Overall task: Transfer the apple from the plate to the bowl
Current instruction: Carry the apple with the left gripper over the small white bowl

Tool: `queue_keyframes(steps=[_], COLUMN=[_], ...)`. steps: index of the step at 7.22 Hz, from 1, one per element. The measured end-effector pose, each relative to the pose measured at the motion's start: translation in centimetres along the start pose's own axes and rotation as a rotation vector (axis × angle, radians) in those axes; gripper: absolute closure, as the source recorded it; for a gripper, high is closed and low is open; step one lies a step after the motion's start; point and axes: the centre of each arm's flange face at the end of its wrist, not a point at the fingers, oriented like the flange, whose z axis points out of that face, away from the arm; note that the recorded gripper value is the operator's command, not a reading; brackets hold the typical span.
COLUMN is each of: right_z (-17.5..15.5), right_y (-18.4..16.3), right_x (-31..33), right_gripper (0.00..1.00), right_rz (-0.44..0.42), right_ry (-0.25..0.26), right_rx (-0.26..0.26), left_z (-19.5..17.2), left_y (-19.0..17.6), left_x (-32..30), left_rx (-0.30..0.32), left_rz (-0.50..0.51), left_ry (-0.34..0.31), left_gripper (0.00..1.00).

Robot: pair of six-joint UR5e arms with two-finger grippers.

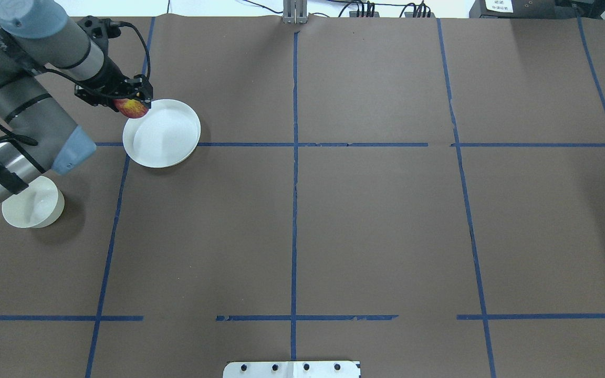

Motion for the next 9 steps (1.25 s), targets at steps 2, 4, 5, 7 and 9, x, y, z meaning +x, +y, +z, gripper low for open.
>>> queue_keyframes(steps=[2,4,5,7,9], right_z=[0.0,0.0,0.0,0.0,0.0], right_y=[0.0,0.0,0.0,0.0,0.0], right_x=[0.0,0.0,0.0,0.0,0.0], right_gripper=[0.00,0.00,0.00,0.00,0.00], right_rz=[0.000,0.000,0.000,0.000,0.000], right_ry=[0.000,0.000,0.000,0.000,0.000], right_rx=[0.000,0.000,0.000,0.000,0.000], left_z=[-5.2,-7.1,-6.8,-5.3,-2.2], left_y=[2.5,8.1,10.9,14.7,16.9], left_x=[-5.5,-12.5,-16.1,-21.4,-21.8], left_rx=[0.000,-0.012,-0.001,0.076,0.074], left_rz=[0.098,0.156,0.154,0.083,0.032], left_ry=[-0.027,-0.058,-0.057,-0.053,-0.033], left_gripper=[0.88,0.88,0.88,0.87,0.87])
